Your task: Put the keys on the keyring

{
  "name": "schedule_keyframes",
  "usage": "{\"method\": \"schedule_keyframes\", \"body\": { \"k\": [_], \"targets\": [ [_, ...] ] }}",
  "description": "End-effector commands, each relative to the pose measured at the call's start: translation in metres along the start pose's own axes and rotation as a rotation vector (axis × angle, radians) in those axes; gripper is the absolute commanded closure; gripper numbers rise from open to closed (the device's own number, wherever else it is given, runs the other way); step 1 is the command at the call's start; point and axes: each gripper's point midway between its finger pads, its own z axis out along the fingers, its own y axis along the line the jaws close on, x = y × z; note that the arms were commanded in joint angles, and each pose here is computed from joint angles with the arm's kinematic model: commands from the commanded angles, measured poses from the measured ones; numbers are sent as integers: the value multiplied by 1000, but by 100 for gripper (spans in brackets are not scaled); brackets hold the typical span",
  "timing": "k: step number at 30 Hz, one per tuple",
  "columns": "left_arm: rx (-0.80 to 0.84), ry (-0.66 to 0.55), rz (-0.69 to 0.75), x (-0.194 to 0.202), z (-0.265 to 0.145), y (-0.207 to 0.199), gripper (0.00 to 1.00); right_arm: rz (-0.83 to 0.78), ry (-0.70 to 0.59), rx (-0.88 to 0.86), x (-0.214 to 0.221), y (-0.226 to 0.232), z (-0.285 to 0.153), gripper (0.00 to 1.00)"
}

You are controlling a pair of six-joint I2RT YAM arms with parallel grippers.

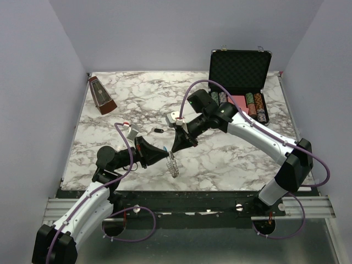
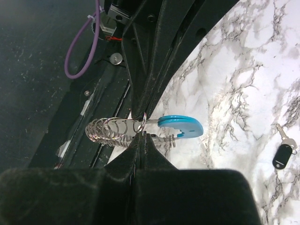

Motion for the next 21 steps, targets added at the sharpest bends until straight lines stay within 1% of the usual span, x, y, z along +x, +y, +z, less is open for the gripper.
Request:
{"method": "schedule_keyframes", "body": {
  "k": [1, 6, 13, 21],
  "targets": [
    [66, 11, -2, -11, 1, -18, 100, -93, -2, 45, -17, -2, -9, 99],
    [62, 34, -30, -8, 1, -16, 100, -120, -7, 47, -21, -3, -11, 99],
    [72, 105, -87, 1, 2, -13, 100, -156, -4, 41, -21, -3, -11, 99],
    [67, 220, -100, 13, 1, -7, 100, -195, -10, -1, -17, 4, -9, 99]
  ]
}}
